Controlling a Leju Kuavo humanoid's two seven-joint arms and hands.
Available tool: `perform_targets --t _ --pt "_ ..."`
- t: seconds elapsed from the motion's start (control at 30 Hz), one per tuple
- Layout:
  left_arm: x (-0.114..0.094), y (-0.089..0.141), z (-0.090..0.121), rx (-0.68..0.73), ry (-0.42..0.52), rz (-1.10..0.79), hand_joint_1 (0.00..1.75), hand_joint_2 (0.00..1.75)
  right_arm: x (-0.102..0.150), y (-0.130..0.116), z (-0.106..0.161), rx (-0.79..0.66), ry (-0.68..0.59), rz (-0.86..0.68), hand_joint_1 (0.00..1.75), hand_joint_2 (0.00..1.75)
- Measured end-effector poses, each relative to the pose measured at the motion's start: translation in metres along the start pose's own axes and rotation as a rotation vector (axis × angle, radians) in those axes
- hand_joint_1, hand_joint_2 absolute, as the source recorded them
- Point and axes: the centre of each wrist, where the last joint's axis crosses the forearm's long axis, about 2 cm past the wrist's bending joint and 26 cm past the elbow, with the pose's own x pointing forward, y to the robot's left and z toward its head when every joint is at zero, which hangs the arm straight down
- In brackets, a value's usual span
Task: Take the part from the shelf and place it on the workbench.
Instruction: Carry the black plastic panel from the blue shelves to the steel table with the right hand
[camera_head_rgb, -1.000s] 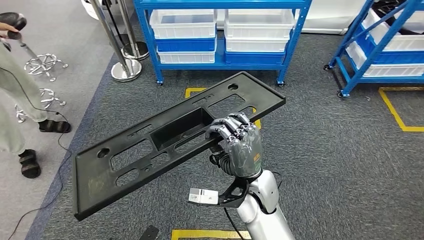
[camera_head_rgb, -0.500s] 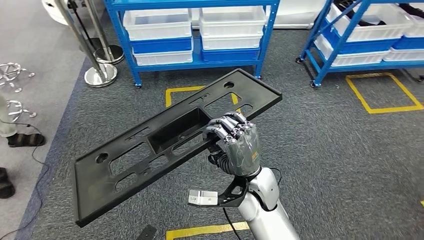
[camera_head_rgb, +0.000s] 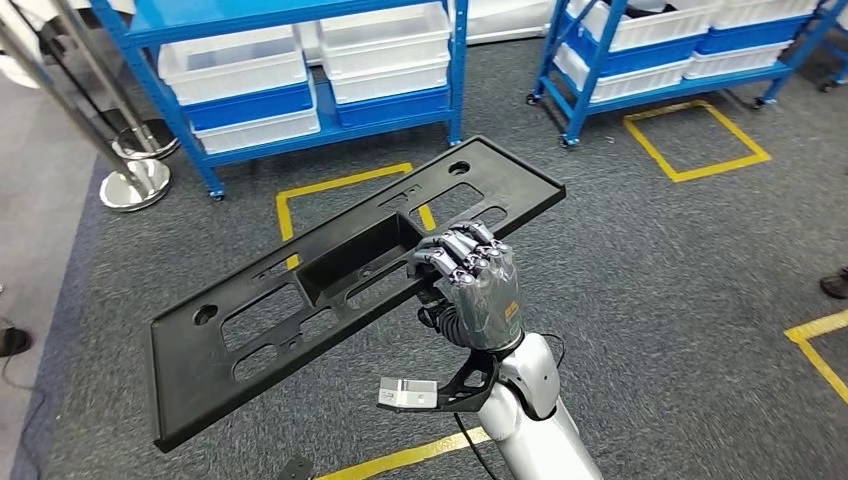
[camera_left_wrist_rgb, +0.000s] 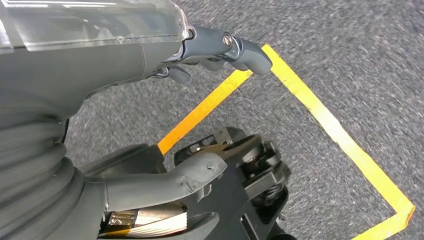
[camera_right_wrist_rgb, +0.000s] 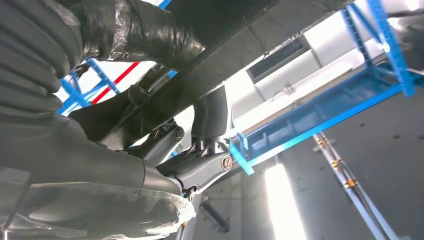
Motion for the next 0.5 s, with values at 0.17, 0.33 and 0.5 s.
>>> perform_targets --t 0.17,0.33,0.5 --pt "-0.0004 0.003 -0.0003 0.004 0.0 -0.005 0.0 1.75 0.0 0.0 -0.0005 0.0 -0.003 0.002 1.75 1.75" --pt "0.0041 0.0033 -0.0022 -0.003 -0.009 -0.021 0.0 1.75 -0.0011 -0.0015 -0.0015 -0.002 -0.01 0.007 1.75 1.75" --pt "0.0021 0.0025 -0.0013 -0.007 -0.005 -0.029 0.0 1.75 -0.0025 -0.0024 -0.0003 0.003 -0.013 0.01 1.75 1.75"
